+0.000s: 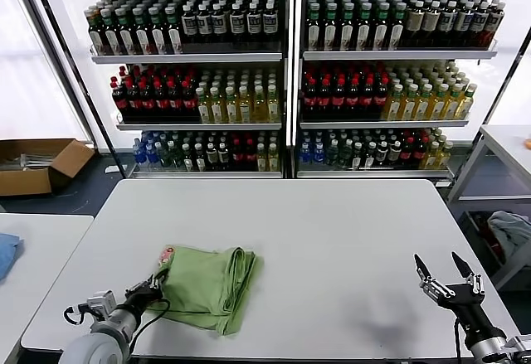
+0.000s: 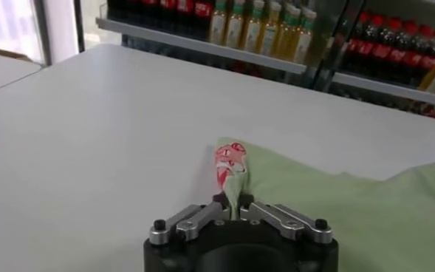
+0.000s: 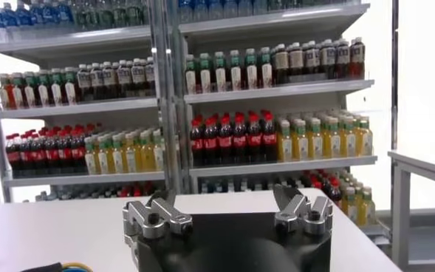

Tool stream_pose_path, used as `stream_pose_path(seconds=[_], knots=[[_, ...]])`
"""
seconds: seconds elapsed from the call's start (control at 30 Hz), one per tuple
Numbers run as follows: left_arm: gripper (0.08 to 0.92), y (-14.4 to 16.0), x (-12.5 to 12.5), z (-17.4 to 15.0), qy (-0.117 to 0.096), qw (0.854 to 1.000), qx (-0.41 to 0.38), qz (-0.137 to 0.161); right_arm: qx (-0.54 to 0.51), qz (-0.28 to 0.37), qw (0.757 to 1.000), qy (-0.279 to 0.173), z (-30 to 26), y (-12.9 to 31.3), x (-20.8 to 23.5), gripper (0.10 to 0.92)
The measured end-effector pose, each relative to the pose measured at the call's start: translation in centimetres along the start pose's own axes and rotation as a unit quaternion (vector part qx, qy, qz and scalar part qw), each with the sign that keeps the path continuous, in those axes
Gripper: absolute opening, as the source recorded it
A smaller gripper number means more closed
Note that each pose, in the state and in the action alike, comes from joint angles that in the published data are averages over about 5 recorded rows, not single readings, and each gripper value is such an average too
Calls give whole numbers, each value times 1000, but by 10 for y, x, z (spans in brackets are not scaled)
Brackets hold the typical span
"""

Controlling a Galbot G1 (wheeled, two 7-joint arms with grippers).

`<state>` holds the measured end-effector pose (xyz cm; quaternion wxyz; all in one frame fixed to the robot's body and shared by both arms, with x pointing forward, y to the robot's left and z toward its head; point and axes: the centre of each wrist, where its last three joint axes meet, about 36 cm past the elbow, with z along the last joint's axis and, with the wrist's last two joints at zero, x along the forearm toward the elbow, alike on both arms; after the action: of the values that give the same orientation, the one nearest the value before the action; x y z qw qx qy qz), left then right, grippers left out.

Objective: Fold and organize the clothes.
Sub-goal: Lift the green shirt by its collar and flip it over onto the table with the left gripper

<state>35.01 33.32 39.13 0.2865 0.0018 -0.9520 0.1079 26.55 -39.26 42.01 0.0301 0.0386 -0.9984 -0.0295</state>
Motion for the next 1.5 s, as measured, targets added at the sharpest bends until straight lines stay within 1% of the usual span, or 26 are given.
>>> stream_pose_path(seconds=[0.1,0.2,0.4,0.5,0.63,0.73,0.8,0.9,0.97,1.07,1.17,1.3,1.37,1.5], knots=[[124,19,5,-12,-13,999,16,-30,-1,0,1000,-2,-1,0,-1,823],[124,45,14,-27,-31,997,30,-62,-3,-1,1000,-4,-1,1,-3,823],[124,107,38,-65,-79,987,38,-135,-8,-6,1000,-6,0,6,-7,823],[124,132,53,-86,-103,980,31,-169,-10,-7,1000,-7,-1,7,-7,823],[124,148,70,-110,-134,971,20,-197,-10,-6,1000,-7,-1,7,-6,823],[124,147,79,-122,-155,967,14,-204,-8,-5,1000,-8,-1,5,-4,823],[124,141,83,-128,-167,966,9,-199,-7,-3,1000,-8,-1,4,-3,823],[124,124,87,-134,-180,967,3,-183,-6,-2,1000,-9,-3,3,-2,823],[124,110,87,-134,-183,969,0,-167,-6,0,1000,-10,-4,2,-2,823],[124,86,84,-126,-180,974,-3,-140,-6,3,1000,-11,-5,2,-1,823],[124,58,76,-111,-167,980,0,-110,-5,7,1000,-13,-7,1,0,823],[124,16,62,-87,-138,988,13,-61,-3,11,1000,-15,-11,-1,3,823],[124,-7,55,-76,-123,992,22,-31,-1,14,1000,-16,-13,-2,4,823],[124,-53,45,-58,-86,994,45,39,1,19,1000,-18,-16,-4,8,823]])
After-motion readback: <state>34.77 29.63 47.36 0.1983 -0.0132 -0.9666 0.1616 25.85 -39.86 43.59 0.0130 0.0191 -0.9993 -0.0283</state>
